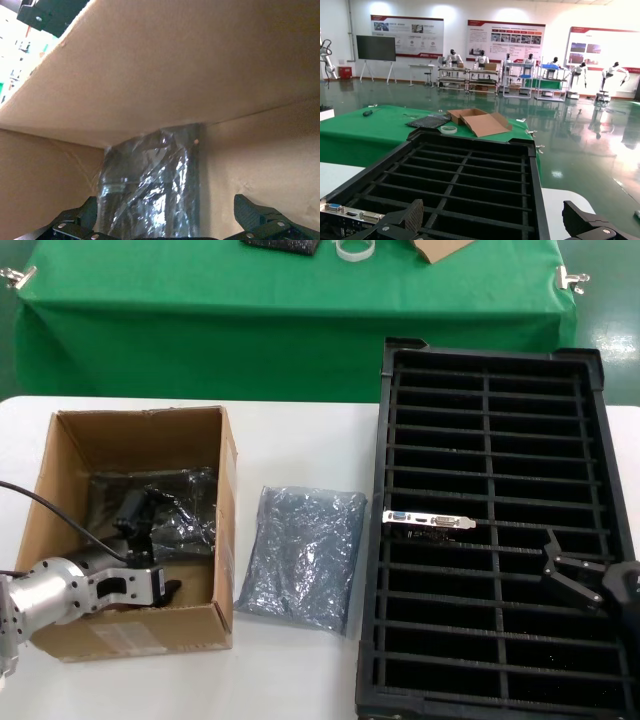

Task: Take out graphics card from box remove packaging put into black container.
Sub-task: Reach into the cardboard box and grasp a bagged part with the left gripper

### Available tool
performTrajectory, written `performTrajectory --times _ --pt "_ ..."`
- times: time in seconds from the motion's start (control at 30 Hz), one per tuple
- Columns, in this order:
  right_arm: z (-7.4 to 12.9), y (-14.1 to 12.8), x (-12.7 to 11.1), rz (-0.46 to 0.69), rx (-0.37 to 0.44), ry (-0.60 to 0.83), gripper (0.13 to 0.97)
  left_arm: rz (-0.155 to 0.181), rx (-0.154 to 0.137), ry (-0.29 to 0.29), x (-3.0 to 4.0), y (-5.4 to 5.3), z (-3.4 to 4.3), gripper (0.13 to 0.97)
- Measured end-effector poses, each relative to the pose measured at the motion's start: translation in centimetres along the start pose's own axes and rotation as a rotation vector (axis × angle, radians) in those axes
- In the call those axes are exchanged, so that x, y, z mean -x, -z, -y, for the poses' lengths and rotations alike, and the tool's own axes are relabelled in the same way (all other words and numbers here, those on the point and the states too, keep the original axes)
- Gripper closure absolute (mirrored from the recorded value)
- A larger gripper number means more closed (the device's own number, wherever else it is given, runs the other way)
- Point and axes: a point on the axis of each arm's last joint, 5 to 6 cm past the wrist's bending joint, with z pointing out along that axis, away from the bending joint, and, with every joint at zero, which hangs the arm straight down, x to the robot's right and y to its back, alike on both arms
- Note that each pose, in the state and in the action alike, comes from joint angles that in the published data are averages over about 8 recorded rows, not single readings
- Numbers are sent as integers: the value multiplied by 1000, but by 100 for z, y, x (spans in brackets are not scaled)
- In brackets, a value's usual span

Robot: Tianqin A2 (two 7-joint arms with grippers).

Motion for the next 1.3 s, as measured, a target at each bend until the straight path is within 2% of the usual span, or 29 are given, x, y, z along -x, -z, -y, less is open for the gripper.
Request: performTrajectory --times 0.33,0.63,0.93,1.1,1.3 --pt "0 0 0 0 0 0 130 55 51 -24 103 8 -46 132" --pt "0 0 0 0 0 0 130 111 81 -37 152 26 -80 132" --pt "0 0 0 0 0 0 130 158 101 -30 135 40 -101 151" --pt "0 0 0 0 0 0 130 168 97 -23 122 48 -107 171" --pt "0 0 0 0 0 0 130 169 85 -12 80 38 -89 250"
